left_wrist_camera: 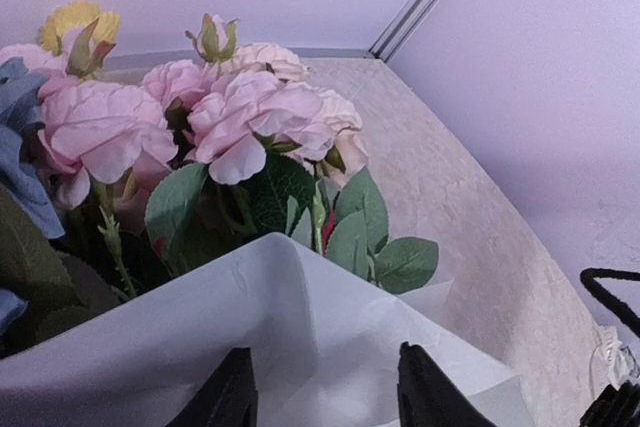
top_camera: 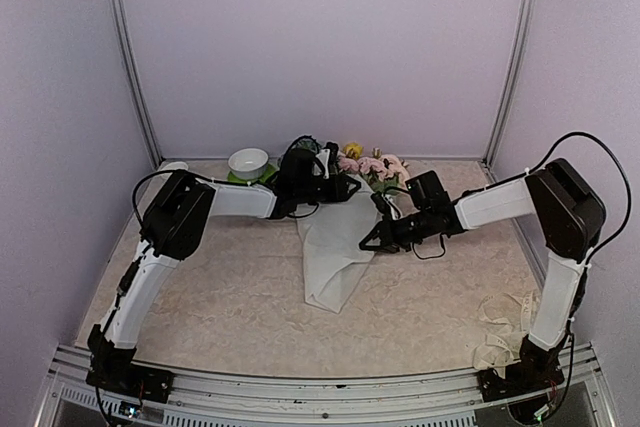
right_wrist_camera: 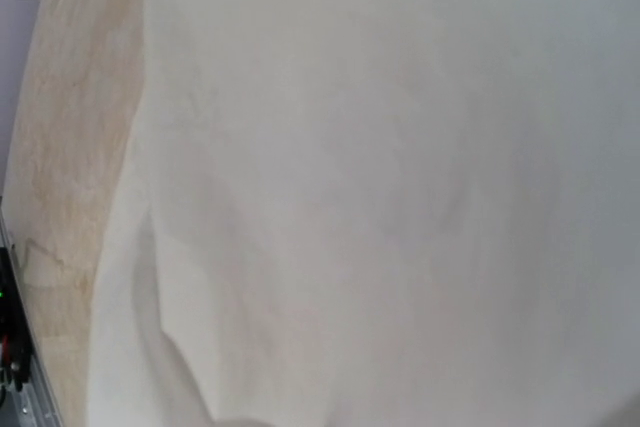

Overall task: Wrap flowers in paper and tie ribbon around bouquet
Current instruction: Adjust the folded bouquet at the center of the board.

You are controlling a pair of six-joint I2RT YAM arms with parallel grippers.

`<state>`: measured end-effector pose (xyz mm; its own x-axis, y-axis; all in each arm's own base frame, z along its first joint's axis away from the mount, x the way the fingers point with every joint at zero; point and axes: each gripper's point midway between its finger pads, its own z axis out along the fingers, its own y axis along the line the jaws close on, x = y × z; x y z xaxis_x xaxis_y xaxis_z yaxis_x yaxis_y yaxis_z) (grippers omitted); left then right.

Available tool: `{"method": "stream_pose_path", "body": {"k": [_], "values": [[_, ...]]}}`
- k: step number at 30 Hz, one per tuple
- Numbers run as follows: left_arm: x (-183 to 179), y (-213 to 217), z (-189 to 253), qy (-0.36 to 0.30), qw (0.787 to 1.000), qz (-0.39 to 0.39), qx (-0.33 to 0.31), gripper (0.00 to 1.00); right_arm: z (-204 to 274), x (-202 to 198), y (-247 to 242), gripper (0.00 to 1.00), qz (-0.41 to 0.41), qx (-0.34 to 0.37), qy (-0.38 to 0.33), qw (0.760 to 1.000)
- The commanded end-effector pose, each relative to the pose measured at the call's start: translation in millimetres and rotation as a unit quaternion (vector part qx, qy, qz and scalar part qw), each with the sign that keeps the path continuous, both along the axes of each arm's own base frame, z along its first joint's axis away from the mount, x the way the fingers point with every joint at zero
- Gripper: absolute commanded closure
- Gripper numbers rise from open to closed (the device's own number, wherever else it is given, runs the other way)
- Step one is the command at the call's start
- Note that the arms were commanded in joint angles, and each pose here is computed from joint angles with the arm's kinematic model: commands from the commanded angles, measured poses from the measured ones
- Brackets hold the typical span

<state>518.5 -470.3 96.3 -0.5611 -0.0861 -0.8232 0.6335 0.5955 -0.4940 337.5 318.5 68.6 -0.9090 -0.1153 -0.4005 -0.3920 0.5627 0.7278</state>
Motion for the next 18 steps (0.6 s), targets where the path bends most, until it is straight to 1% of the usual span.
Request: {"method": "stream_pose_path", "body": {"k": [1, 4, 5, 6, 7, 8, 9, 11, 15, 16, 18], "values": [[1, 5, 55, -0.054, 0.998, -0.004, -0.028, 0.43, 5, 2, 0, 1.0, -0.002, -0.011, -0.016, 1.0], [-10, 18, 103, -0.11, 0.994, -0.006, -0.022, 0.21, 0, 7, 1, 1.0, 0.0, -0.019, -0.019, 1.0], [-16, 22, 113, -0.122, 0.992, -0.008, -0.015, 0.15, 0, 8, 1, 1.0, 0.0, -0.019, -0.022, 1.0], [-23, 28, 125, -0.133, 0.991, -0.01, -0.006, 0.05, -1, 9, 1, 1.0, 0.001, -0.021, -0.022, 1.0], [-31, 33, 134, -0.144, 0.99, -0.012, 0.005, 0.02, -1, 10, 1, 1.0, 0.001, -0.021, -0.022, 1.0], [-39, 40, 128, -0.145, 0.989, -0.011, 0.033, 0.01, -2, 11, 1, 1.0, 0.001, -0.021, -0.021, 1.0], [-48, 44, 136, -0.15, 0.988, -0.009, 0.046, 0.01, -2, 12, 1, 1.0, 0.0, -0.021, -0.02, 1.0], [-70, 54, 120, -0.152, 0.982, -0.012, 0.108, 0.01, -4, 12, 0, 1.0, 0.0, -0.022, -0.019, 1.0], [-119, 68, 77, -0.166, 0.956, -0.013, 0.242, 0.01, -6, 14, -2, 1.0, 0.0, -0.026, -0.017, 1.0], [-135, 68, 68, -0.168, 0.949, -0.021, 0.265, 0.01, -6, 15, -2, 1.0, -0.001, -0.028, -0.018, 0.999], [-152, 76, 42, -0.155, 0.94, -0.031, 0.303, 0.01, -7, 17, -4, 1.0, -0.002, -0.035, -0.02, 0.999]]}}
